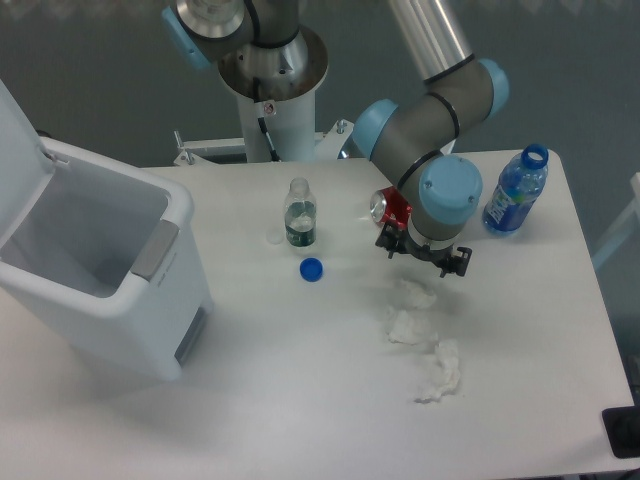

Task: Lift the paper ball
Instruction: 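Lower the gripper down onto the crumpled white tissue paper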

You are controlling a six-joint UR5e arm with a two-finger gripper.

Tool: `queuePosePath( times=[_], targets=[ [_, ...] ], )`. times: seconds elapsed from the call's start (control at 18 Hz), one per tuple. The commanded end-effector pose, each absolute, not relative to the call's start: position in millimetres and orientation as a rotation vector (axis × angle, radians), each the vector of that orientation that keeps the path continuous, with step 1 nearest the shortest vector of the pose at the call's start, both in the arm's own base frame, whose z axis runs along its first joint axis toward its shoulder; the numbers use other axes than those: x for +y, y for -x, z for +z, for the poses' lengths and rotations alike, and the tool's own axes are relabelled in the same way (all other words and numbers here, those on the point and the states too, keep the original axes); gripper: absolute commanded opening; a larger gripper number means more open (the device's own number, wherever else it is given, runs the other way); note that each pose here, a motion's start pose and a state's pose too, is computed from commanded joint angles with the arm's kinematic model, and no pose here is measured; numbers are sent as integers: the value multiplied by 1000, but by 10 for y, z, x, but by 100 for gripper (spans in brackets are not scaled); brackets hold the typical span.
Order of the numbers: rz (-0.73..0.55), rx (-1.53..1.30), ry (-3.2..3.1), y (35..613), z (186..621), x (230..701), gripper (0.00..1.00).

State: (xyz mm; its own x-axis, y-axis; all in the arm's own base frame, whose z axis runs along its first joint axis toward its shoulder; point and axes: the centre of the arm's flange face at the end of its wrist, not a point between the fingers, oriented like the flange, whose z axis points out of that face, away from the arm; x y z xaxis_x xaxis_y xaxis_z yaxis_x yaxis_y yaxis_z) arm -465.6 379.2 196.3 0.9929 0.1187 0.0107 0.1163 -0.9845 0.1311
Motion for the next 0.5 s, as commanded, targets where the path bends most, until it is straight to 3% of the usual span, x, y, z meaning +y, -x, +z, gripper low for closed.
queuePosePath(
  times=[0.33,0.5],
  targets=[
    [-9,300,-3002,4672,1898,3963,97],
    [-11,305,-3003,4677,1904,3965,81]
  ],
)
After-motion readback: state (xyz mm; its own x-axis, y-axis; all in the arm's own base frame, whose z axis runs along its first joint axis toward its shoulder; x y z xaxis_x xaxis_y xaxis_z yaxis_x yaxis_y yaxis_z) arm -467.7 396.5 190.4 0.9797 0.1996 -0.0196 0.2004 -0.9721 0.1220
